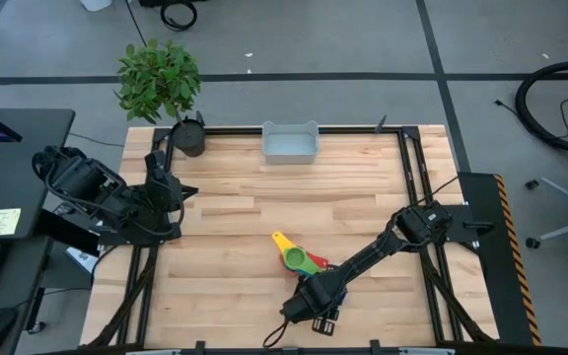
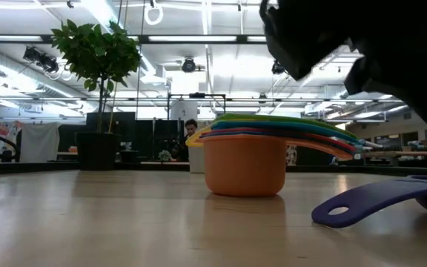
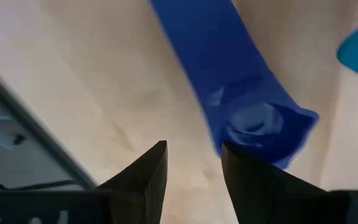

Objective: Nest measuring cups in basket
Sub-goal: Stack the dark blue measuring cup on top of the green measuring cup

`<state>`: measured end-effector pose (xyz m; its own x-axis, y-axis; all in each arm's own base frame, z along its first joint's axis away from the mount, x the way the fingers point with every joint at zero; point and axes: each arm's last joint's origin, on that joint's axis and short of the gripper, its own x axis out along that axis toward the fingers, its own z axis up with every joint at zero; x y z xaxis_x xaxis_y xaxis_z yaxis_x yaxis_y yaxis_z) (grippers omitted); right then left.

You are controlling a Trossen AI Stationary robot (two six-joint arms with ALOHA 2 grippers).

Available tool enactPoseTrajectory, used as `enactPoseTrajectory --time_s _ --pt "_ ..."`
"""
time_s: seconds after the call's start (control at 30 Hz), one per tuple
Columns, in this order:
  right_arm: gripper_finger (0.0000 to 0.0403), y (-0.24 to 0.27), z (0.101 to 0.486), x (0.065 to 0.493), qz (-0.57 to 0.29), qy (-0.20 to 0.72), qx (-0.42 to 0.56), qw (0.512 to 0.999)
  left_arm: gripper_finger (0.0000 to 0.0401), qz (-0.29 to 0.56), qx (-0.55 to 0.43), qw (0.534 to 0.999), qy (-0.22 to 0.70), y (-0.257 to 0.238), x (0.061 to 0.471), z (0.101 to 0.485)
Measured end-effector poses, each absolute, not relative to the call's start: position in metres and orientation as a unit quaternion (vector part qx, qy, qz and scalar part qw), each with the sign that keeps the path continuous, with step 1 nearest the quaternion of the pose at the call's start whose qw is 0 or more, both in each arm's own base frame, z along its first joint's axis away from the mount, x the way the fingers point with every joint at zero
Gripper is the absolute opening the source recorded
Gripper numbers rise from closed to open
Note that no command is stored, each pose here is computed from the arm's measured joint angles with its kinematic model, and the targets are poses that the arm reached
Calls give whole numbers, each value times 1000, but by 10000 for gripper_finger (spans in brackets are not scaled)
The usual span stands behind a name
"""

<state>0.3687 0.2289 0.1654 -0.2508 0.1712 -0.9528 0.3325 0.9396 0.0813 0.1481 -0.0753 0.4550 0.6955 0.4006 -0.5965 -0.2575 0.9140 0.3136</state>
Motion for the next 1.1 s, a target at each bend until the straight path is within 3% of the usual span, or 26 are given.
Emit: enactPoseTrajectory --time_s 0.17,0.63,0.73,0.93,1.1 --pt "148 224 152 362 -78 801 144 576 7 180 103 915 346 -75 148 455" --pt "126 219 128 356 -51 796 115 592 7 185 89 917 343 -75 148 455" --pt "103 218 127 356 -41 796 102 595 7 186 87 917 342 -75 148 455" --pt "17 216 128 358 -36 798 106 593 7 187 82 917 341 -75 148 455" --pt "17 211 130 362 -2 812 160 561 7 187 82 917 341 -75 148 455"
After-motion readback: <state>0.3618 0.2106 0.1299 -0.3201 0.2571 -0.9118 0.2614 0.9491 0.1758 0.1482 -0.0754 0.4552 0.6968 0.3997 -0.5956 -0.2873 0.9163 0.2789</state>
